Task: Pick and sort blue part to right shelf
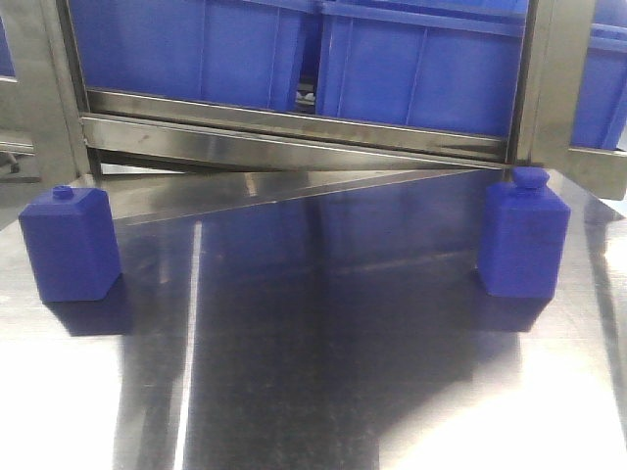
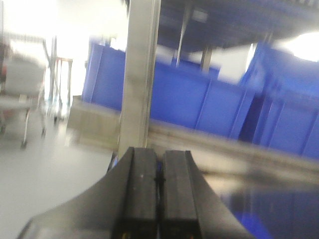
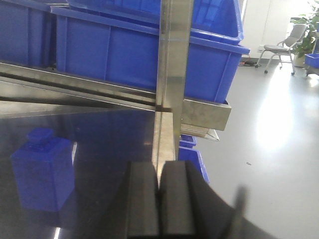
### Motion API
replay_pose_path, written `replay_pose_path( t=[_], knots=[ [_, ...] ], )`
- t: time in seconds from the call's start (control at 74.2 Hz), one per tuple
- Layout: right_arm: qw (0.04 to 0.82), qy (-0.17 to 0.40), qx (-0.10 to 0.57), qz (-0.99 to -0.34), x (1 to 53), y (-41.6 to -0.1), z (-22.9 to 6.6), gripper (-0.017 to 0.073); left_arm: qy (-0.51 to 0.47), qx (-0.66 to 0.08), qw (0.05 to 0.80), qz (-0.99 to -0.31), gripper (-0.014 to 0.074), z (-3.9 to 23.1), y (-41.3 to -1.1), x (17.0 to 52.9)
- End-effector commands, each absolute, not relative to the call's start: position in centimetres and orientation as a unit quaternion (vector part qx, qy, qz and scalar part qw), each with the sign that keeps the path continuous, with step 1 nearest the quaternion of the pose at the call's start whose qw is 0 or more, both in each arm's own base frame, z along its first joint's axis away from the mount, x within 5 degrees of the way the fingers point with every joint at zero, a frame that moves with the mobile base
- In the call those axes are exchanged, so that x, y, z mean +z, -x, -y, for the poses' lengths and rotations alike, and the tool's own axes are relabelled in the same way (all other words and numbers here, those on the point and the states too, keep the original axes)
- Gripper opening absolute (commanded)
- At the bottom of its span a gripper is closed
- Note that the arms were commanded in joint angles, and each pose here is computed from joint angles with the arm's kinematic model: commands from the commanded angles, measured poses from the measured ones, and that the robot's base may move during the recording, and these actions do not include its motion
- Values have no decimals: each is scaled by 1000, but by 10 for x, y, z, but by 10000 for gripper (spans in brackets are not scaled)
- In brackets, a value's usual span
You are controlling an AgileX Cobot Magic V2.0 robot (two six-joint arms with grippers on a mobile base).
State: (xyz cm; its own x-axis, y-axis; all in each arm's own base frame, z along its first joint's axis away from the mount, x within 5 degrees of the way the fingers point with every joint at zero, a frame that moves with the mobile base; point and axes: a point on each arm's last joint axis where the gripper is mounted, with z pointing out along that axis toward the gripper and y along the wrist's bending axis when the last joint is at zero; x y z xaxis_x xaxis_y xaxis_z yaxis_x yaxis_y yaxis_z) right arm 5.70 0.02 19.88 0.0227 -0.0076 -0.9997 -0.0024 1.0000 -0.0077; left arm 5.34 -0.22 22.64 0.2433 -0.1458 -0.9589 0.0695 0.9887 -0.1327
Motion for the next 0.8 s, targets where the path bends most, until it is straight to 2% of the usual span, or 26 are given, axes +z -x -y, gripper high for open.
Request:
replay_pose_path(
  t=[0.0,0.175,0.323,0.485,0.674,0.782],
  knots=[
    [759,3,-5,-652,216,-53,0,66,28,-78,836,-542,125,2,-46,243],
    [759,3,-5,-652,216,-53,0,66,32,-70,815,-574,127,1,-35,295],
    [759,3,-5,-652,216,-53,0,66,43,-63,756,-650,150,0,-33,338],
    [759,3,-5,-652,216,-53,0,66,54,-64,684,-724,334,1,-51,365],
    [759,3,-5,-652,216,-53,0,66,21,-96,578,-810,563,12,-88,364],
    [759,3,-5,-652,216,-53,0,66,5,-154,525,-837,615,24,-107,361]
  ],
)
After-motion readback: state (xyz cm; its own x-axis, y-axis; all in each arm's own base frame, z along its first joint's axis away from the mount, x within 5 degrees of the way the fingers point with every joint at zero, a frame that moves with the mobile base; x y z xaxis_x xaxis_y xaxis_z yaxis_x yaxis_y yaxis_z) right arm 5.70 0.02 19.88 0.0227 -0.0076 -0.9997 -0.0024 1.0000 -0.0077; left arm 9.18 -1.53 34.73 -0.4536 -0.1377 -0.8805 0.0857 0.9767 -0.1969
